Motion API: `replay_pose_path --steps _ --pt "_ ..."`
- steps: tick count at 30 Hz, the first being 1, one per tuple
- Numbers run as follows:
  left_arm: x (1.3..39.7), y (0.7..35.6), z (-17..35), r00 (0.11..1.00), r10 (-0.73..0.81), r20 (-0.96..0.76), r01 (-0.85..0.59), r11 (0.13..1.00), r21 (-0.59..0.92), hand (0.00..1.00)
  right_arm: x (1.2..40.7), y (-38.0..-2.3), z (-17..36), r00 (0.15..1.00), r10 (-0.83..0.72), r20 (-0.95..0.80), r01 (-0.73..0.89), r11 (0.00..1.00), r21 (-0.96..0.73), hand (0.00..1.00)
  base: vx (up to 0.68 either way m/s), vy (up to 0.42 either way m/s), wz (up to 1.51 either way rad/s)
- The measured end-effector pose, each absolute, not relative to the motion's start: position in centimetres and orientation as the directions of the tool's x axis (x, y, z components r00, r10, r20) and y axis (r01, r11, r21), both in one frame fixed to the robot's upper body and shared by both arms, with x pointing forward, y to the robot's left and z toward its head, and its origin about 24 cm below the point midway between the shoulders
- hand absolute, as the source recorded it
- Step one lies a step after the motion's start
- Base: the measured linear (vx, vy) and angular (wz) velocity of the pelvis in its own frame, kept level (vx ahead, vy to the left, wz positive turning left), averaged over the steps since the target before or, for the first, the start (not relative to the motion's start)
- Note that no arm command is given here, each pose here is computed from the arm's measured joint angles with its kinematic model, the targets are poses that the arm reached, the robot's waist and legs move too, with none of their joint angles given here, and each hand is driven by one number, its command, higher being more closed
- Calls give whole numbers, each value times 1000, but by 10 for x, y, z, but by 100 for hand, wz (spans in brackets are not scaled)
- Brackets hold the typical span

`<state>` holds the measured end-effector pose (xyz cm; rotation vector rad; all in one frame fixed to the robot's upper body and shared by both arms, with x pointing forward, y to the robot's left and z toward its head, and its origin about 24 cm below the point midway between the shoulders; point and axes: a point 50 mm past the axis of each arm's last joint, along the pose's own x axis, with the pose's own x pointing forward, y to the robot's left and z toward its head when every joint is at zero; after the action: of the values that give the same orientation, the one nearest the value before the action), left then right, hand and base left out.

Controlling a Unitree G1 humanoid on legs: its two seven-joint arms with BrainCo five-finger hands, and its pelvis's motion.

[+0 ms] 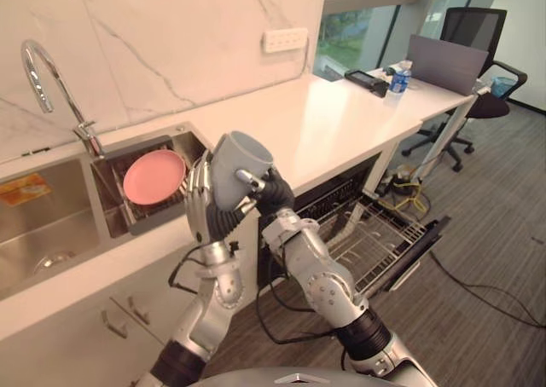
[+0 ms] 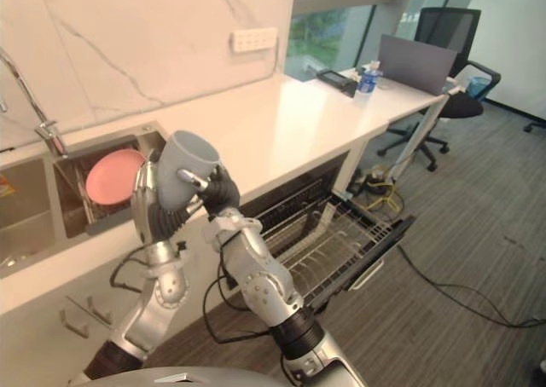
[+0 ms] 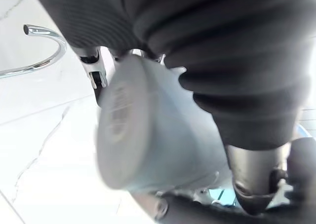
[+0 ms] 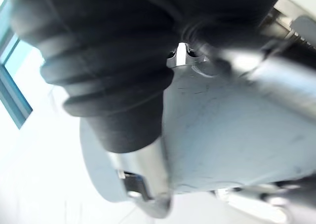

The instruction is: Walk over to the sink, pick up the cup, carry it to the dishwasher, place the cup inside the dishwasher, then close the dishwasher door

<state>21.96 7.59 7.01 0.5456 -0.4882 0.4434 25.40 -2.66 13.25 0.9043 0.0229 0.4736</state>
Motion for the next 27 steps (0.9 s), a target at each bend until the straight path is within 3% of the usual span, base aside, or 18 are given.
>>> replay_pose_path --steps 9,11,12,15,18,21,23,27 --pt "220 87 69 760 340 554 -590 719 368 0 251 -24 138 894 385 229 -394 433 811 100 -6 -7 4" --pt "223 100 61 757 387 527 -622 674 398 0 250 -21 146 876 392 281 -430 371 823 100 9 -15 -10" --pt "224 113 42 777 441 448 -624 634 458 0 245 -14 169 832 388 397 -517 280 809 100 16 -20 -11" --pt "223 131 32 750 543 377 -661 603 446 0 238 -19 197 782 318 536 -607 193 771 100 27 -16 -6" --pt "224 138 35 721 593 359 -693 626 357 0 244 -40 202 797 208 566 -603 255 756 100 13 -2 -1" --pt "224 134 42 744 570 350 -661 707 252 0 256 -91 202 823 -13 569 -519 393 759 100 0 0 0" --pt "224 132 46 789 532 309 -596 785 169 0 260 -131 198 813 -147 563 -427 508 748 100 22 3 -6" --pt "219 123 42 887 422 190 -437 898 48 0 254 -177 186 795 -282 537 -271 628 730 100 25 0 -12"
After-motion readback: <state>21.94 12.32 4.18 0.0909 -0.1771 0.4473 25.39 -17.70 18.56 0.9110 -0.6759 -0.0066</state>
